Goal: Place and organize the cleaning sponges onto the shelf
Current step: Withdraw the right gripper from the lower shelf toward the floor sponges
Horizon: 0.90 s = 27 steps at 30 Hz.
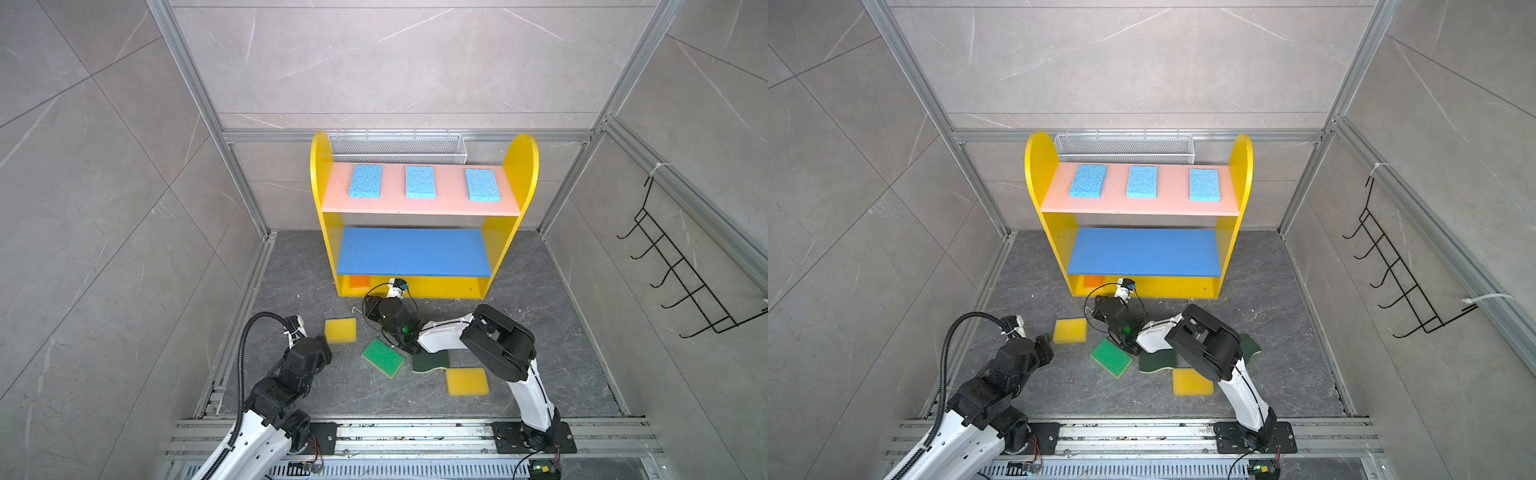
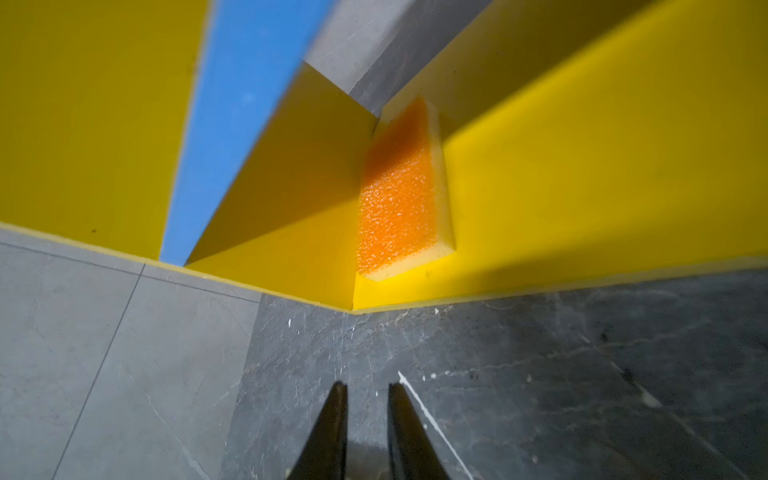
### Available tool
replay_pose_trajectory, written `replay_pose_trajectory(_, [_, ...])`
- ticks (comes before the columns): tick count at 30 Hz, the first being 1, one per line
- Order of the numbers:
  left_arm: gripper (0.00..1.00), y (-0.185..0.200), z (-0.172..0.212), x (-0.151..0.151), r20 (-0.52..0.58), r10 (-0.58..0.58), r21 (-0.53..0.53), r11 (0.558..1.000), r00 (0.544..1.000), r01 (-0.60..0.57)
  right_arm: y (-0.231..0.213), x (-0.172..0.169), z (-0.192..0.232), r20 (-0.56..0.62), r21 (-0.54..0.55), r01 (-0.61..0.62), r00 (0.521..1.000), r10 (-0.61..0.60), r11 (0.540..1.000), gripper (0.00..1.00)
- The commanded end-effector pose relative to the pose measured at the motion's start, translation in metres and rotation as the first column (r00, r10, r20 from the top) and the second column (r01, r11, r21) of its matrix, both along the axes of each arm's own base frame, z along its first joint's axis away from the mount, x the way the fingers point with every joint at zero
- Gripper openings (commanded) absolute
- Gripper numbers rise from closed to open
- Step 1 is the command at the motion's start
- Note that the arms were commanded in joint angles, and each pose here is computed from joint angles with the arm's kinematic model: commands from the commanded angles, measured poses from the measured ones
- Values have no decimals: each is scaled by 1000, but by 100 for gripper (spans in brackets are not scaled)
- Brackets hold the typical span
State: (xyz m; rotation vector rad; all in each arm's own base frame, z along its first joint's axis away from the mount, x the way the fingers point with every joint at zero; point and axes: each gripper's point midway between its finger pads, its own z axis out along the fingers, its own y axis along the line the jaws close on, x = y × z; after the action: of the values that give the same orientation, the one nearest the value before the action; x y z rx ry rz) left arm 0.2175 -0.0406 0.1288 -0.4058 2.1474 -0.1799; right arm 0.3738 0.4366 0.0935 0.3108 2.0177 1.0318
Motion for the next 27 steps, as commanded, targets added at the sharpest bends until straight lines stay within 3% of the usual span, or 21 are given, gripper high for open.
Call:
replay_pose_trajectory(1, [62, -4, 21, 0, 39, 2, -71, 997, 999, 1, -7, -18, 20, 51, -126, -72, 996, 79, 989, 22])
replay_pose_trajectory(13, [65, -19, 15, -6, -91, -58, -97, 994, 994, 49, -54, -60, 62, 124, -344, -156, 970, 210, 926, 38])
replay_pose_trajectory(17, [66, -22, 16, -7, -122, -75, -87, 994, 990, 65, -84, -69, 67, 106, -437, -126, 976, 190, 890, 45])
replay_pose_trajectory(27, [68, -24, 19, -12, -143, -100, -89, 992, 985, 87, -138, -88, 71, 64, -554, -87, 987, 147, 828, 66])
